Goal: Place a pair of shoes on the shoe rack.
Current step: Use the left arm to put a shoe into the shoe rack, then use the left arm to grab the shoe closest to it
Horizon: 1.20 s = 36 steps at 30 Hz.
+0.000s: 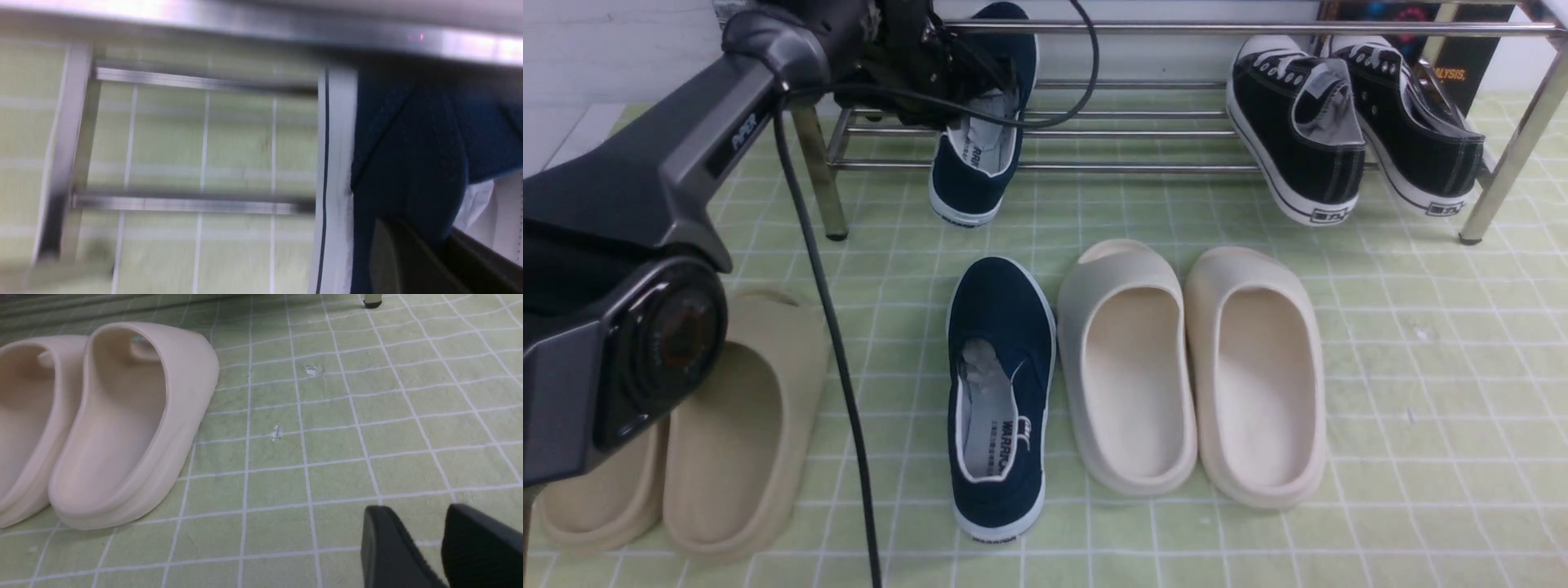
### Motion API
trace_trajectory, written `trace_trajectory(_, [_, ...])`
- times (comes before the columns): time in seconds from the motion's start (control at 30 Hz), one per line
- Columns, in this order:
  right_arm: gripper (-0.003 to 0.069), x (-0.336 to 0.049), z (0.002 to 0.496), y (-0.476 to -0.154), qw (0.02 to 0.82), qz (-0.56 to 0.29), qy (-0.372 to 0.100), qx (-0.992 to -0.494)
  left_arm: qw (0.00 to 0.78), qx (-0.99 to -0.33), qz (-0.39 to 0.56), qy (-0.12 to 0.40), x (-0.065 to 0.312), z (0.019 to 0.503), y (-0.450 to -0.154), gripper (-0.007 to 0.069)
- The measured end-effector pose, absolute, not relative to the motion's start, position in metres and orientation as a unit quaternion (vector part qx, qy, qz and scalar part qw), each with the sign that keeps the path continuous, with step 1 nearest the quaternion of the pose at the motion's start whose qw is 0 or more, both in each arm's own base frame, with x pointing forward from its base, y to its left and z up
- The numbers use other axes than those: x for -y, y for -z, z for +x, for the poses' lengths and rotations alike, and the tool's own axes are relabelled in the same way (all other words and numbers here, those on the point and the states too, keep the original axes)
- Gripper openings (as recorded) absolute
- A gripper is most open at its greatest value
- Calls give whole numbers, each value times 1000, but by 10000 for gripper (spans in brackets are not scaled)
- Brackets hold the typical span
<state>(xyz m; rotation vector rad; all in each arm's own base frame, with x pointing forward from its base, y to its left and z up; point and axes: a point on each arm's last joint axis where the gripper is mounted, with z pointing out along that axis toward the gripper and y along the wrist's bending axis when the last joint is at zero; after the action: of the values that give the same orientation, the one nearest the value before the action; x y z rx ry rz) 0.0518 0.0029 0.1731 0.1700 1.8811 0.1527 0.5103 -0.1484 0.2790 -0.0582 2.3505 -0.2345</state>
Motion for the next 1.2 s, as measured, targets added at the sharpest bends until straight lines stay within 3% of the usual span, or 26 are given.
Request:
trace_trajectory(0.2, [239,-3,52,-173,584,73,-65,-806,411,-906,-18,99,151,518,-277,20])
trace_trajectory(0.27, [239,-3,52,-173,584,73,-65,-806,415,-904,-18,101,151,518,-277,56])
trace_trajectory(0.33, [239,-3,52,-173,584,73,-65,-806,419,-902,-18,102,151,519,-278,115])
trace_trajectory(0.43, [239,-3,52,-173,584,73,-65,-806,430,-897,-16,103,151,520,-281,261])
trace_trajectory(0.5, [239,-3,52,-173,584,73,-65,-806,431,-896,-17,103,150,520,-282,297])
trace_trajectory(0.53, [239,-3,52,-173,584,73,-65,-806,428,-898,-17,102,150,519,-283,363])
trace_trajectory(0.6, [239,-3,52,-173,584,73,-65,-806,418,-903,-19,98,149,516,-286,410])
trace_trajectory(0.8, [239,-3,52,-173,584,73,-65,-806,365,-927,-25,83,142,489,-317,430])
trace_trajectory(0.93, [239,-3,52,-173,584,73,-66,-806,330,-943,9,48,125,441,-376,430])
trace_trajectory(1.07, [239,-3,52,-173,584,73,-66,-806,345,-937,20,50,114,404,-418,430])
trace_trajectory(1.2, [239,-3,52,-173,584,73,-66,-806,331,-941,22,69,109,374,-428,430])
